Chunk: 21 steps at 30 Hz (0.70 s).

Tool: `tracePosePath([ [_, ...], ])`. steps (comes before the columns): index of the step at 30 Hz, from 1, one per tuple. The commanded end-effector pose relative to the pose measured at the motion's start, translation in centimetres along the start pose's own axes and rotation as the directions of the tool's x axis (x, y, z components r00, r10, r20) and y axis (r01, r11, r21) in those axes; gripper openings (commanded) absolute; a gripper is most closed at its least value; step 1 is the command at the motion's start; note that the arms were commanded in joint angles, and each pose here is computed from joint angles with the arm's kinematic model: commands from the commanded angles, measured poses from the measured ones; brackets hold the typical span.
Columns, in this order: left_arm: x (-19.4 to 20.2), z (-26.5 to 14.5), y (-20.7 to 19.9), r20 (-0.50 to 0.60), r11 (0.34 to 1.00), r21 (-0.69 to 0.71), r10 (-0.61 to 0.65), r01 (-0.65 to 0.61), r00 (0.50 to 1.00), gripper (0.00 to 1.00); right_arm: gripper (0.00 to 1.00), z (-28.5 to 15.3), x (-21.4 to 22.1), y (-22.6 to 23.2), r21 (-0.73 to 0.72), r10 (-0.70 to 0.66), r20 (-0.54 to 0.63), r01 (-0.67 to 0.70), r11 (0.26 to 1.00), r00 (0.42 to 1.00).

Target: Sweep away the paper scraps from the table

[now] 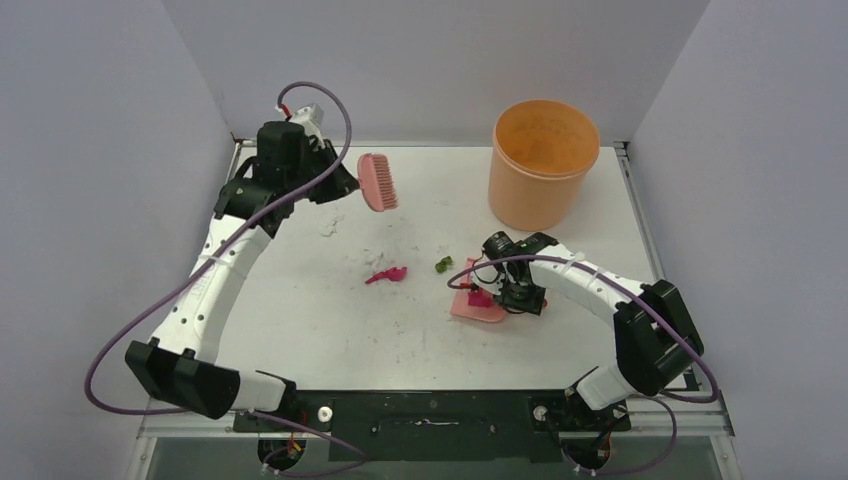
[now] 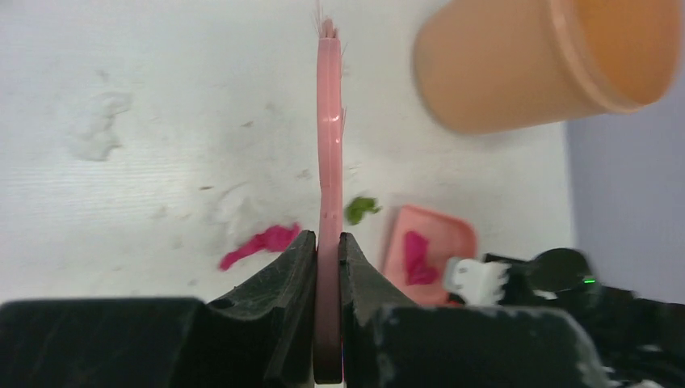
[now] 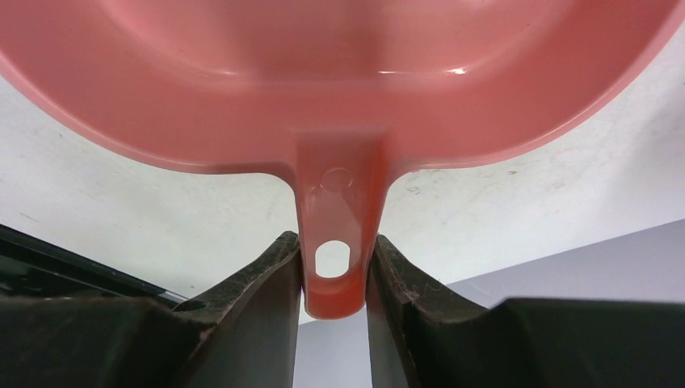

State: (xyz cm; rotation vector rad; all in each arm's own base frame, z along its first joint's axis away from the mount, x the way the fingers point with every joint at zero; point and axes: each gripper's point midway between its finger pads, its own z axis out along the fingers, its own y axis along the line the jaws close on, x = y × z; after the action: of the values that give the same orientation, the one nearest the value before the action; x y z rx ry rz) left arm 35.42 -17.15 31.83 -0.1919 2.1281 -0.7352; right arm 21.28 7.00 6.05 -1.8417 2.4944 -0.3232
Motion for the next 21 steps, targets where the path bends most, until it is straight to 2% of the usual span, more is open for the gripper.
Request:
tracePosePath([
  [1,6.0,-2.0,8.6,-0.415,0.873,-0.324,0.215,-0.365,0.884,0.0,0.05,-1.1,0.1,-1.9,0.01,-0.064,-0.055,0.065,0.998,0.996],
  [5,5.4,-2.0,10.3,-0.446,0.744,-0.434,0.312,-0.507,0.839,0.0,0.05,-1.5,-0.1,-3.0,0.002,-0.077,-0.084,0.077,0.997,0.993],
  [11,6.0,0.1,11.0,-0.512,0.633,-0.472,0.37,-0.614,0.775,0.0,0.05,-0.9,-0.8,-3.9,-0.022,-0.063,-0.126,0.061,0.998,0.99],
  [17,9.0,3.3,11.5,-0.57,0.648,-0.414,0.363,-0.64,0.737,0.0,0.05,-0.2,-2.2,-4.6,-0.025,-0.026,-0.132,0.023,0.999,0.991],
  [21,11.0,4.8,10.5,-0.566,0.726,-0.351,0.339,-0.592,0.752,0.0,0.06,-0.2,-3.6,-4.8,-0.039,-0.008,-0.097,0.004,0.999,0.995],
])
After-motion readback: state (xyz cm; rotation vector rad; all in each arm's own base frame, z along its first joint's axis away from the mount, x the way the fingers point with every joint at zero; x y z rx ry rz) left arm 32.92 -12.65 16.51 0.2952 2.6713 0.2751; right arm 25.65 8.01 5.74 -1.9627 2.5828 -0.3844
